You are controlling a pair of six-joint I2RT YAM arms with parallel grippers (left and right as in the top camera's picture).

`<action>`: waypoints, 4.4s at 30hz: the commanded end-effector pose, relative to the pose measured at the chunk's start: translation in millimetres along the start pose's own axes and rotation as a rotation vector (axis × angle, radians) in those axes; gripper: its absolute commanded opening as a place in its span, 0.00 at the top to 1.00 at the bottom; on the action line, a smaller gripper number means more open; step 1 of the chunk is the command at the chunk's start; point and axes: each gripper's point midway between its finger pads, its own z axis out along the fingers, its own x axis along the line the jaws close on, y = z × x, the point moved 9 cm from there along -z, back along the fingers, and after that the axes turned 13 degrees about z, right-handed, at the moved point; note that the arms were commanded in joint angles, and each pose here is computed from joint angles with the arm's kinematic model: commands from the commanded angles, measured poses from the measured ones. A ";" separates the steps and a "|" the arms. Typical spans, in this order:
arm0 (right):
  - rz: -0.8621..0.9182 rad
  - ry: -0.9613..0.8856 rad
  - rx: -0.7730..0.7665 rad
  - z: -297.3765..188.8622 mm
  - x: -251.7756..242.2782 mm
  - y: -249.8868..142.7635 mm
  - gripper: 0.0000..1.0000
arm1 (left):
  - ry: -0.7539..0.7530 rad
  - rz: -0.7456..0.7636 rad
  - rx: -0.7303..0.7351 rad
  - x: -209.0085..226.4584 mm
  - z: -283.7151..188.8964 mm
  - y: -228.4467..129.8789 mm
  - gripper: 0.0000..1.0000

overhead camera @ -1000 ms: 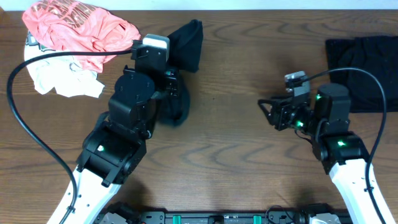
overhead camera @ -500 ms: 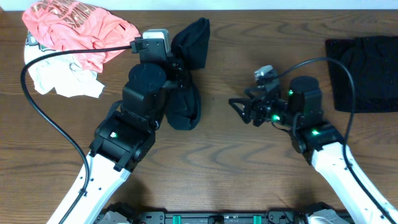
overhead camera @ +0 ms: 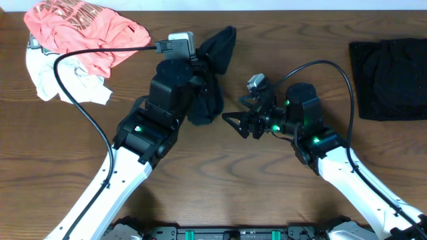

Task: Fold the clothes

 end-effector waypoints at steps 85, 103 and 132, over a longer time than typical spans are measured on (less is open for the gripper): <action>-0.021 -0.230 -0.018 24.2 -15.5 -8.4 0.99 | -0.086 -0.022 0.039 -5.7 -15.2 1.5 0.94; -0.091 -0.344 -0.118 -14.5 5.2 31.7 0.99 | 0.284 0.113 0.062 27.0 -18.8 -7.2 0.50; -0.493 -0.366 -0.308 -134.4 126.0 156.5 0.99 | 0.255 0.083 0.082 38.0 -4.2 -8.1 0.42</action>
